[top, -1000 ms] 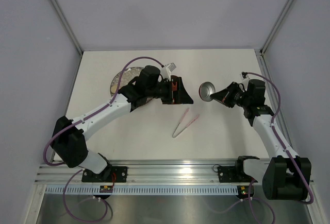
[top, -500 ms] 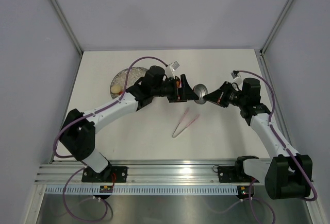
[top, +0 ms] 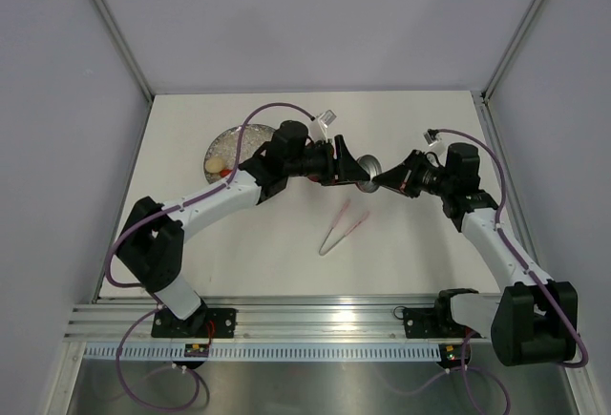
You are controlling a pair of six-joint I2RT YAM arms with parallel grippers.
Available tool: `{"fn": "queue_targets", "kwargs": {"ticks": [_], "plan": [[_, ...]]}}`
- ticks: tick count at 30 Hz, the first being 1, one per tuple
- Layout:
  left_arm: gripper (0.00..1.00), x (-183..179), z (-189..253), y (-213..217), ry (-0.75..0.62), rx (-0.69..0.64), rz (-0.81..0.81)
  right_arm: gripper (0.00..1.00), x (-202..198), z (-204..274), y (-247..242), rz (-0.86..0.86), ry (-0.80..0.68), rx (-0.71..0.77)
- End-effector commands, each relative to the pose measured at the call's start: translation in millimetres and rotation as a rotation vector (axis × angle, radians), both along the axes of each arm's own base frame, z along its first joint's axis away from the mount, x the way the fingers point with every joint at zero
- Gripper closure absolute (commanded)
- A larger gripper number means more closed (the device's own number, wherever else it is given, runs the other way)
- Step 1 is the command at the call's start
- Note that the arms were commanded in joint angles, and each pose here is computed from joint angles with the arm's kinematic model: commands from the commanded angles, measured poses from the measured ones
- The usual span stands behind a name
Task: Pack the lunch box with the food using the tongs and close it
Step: Pick up the box lid from the center of the board.
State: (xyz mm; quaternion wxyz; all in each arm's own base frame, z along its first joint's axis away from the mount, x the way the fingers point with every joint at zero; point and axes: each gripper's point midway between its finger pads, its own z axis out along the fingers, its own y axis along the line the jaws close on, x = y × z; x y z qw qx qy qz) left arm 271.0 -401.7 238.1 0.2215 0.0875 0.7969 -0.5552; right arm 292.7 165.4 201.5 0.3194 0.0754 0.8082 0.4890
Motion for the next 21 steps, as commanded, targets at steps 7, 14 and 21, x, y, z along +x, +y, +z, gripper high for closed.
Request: {"fn": "queue_targets", "kwargs": {"ticks": [7,14,21], "plan": [[0.70,0.7,24.4,-8.7,-0.079,-0.051,-0.024,1.00,4.0,23.7,11.5,0.054,-0.079,0.044],[1.00,2.5,18.3,-1.8,-0.104,0.028,-0.012,0.96,8.1,19.3,10.3,0.038,-0.055,0.038],[1.00,7.7,5.2,15.1,-0.105,0.163,0.036,0.29,6.8,16.5,2.6,-0.007,-0.001,-0.019]]}}
